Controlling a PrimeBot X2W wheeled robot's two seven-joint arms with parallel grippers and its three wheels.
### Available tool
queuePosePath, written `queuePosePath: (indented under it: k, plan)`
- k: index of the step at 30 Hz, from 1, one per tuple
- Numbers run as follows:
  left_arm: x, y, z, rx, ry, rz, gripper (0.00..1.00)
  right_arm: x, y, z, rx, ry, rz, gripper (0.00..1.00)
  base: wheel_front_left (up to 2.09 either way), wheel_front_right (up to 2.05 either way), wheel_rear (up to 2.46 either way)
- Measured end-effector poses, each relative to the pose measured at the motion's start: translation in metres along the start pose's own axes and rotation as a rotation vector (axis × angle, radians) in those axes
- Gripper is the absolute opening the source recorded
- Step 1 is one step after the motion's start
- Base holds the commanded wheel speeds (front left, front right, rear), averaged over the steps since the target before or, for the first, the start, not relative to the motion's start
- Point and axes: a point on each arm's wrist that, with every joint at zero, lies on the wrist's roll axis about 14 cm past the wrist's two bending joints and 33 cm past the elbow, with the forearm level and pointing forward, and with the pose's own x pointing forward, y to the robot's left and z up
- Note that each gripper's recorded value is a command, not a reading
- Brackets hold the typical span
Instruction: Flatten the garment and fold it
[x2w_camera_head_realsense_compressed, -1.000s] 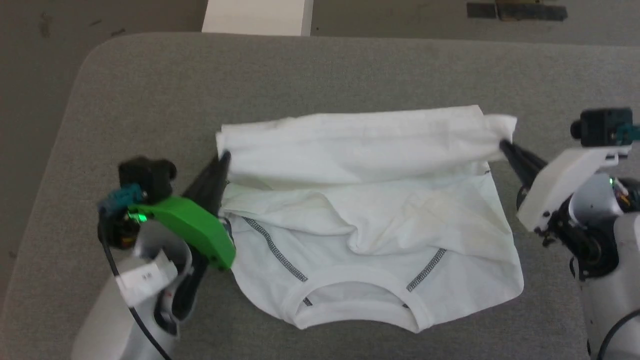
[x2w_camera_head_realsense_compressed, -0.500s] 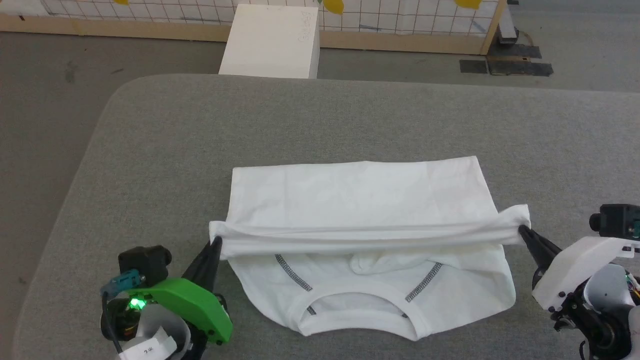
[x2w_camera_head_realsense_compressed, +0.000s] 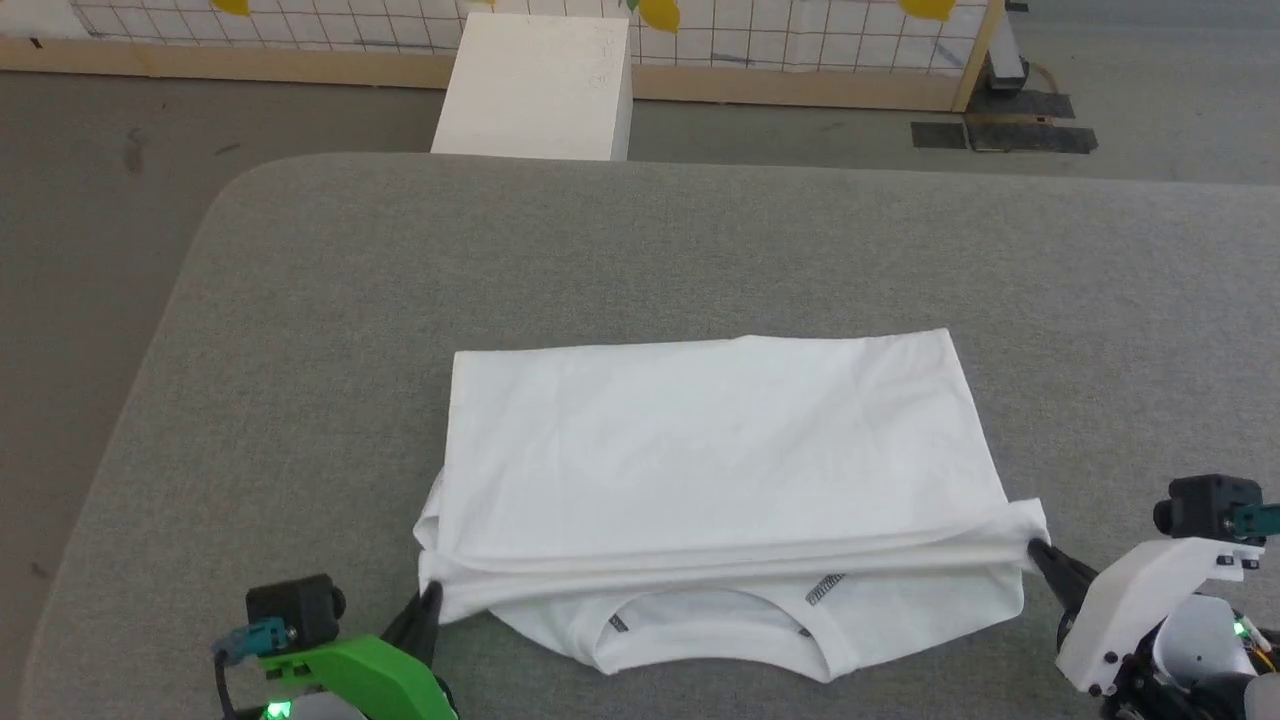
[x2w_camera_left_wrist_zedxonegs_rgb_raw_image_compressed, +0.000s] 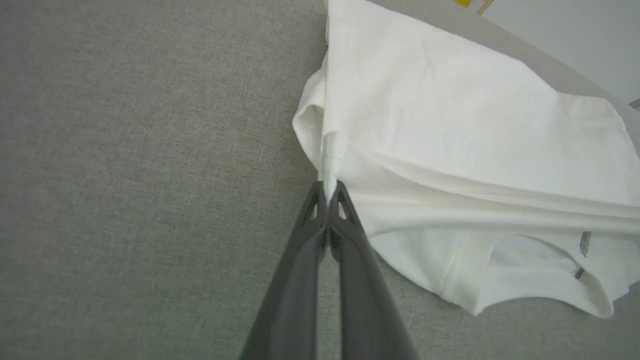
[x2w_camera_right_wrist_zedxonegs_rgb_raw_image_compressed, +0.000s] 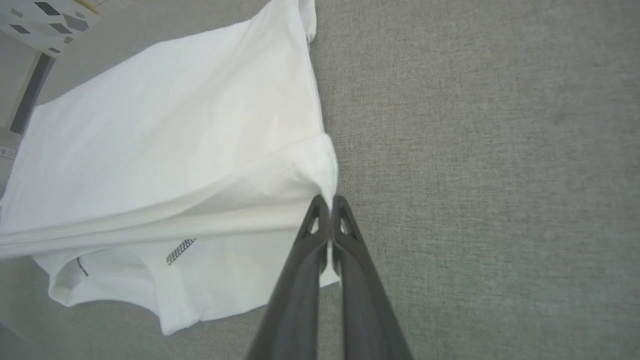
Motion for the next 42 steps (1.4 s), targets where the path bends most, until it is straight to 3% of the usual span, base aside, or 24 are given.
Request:
queuePosePath:
  k: [4,5,6,7,12,16,20,24,30,38,42]
  plan:
    - [-0.002,0.003,-0.015,-0.011,0.059,0.018,0.0,0.0,-0.003,-0.015,-0.016,0.056,-0.017,0.0,0.0,0.0,0.0]
    - [-0.002,0.004,-0.017,-0.012,0.064,0.023,0.04,0.001,-0.004,-0.018,-0.019,0.067,-0.02,0.0,0.0,0.0,0.0]
    - [-0.003,0.005,-0.019,-0.018,0.077,0.027,0.73,0.001,-0.003,-0.019,-0.02,0.074,-0.019,0.2,0.0,0.0,0.0]
    - [-0.003,0.005,-0.02,-0.022,0.083,0.032,1.0,0.0,-0.003,-0.019,-0.021,0.075,-0.018,1.0,0.0,0.0,0.0]
    - [-0.006,0.016,-0.018,-0.026,0.098,0.071,1.0,-0.005,-0.001,-0.017,-0.024,0.083,-0.004,1.0,0.0,0.0,0.0]
    - [-0.012,0.037,-0.004,-0.024,0.069,0.145,1.0,-0.016,-0.006,0.009,-0.001,0.009,-0.001,1.0,0.0,0.0,0.0]
    - [-0.014,0.05,0.037,-0.007,-0.075,0.185,1.0,-0.022,-0.013,0.046,-0.015,-0.07,-0.013,1.0,0.0,0.0,0.0]
    - [-0.013,0.044,0.093,0.104,-0.311,0.158,1.0,-0.01,-0.002,0.071,-0.084,-0.046,0.015,1.0,0.0,0.0,0.0]
    - [-0.012,0.014,0.156,0.253,-0.645,0.067,1.0,0.023,0.009,0.047,-0.177,0.191,0.063,1.0,0.0,0.0,0.0]
    - [-0.001,0.007,0.154,0.282,-0.68,0.075,1.0,0.057,0.013,0.001,-0.218,0.429,0.113,1.0,0.0,0.0,0.0]
    - [-0.001,0.014,0.153,0.27,-0.682,0.104,1.0,0.068,0.025,-0.009,-0.227,0.467,0.165,1.0,0.0,0.0,0.0]
